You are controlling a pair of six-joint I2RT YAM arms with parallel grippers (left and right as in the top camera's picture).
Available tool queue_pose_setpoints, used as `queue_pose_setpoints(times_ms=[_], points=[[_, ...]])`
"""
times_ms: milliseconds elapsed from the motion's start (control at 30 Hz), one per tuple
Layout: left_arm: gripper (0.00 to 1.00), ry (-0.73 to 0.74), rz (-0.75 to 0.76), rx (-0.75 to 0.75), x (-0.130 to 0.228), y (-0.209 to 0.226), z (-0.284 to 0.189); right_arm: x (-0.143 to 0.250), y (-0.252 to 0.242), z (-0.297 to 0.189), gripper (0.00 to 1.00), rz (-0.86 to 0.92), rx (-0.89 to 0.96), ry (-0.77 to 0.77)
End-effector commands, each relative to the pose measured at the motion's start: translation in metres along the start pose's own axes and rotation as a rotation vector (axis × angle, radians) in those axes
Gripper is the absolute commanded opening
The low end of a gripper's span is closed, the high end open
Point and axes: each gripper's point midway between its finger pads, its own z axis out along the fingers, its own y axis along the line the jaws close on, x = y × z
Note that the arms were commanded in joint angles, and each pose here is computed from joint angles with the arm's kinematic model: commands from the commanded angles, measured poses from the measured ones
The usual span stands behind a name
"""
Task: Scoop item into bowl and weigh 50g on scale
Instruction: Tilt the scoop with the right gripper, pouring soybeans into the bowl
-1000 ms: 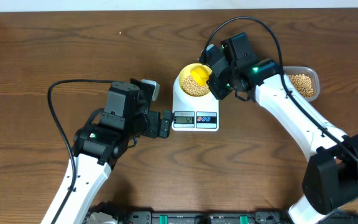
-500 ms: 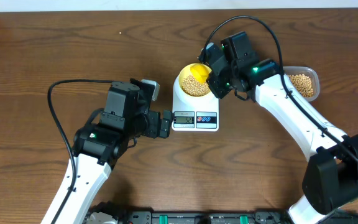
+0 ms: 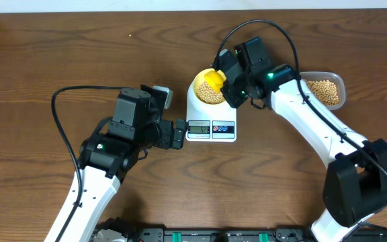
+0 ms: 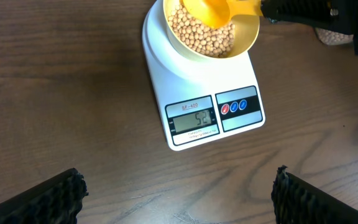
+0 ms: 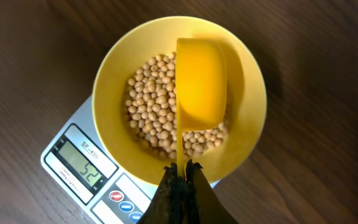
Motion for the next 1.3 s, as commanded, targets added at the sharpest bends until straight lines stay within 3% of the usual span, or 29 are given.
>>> queue_pose_setpoints(times_ms=[0, 433, 1267], points=[[0.98, -0.002, 0.018, -0.006, 0.000, 0.001, 0.000, 0.005, 0.004, 0.004, 0.01, -0.017, -0.006, 0.020], [0.98, -0.002, 0.018, -0.006, 0.000, 0.001, 0.000, 0.007, 0.020, 0.006, 0.01, -0.018, -0.062, 0.027], [0.98, -0.002, 0.018, -0.006, 0.000, 0.001, 0.000, 0.007, 0.012, 0.005, 0.01, 0.323, -0.049, 0.032]])
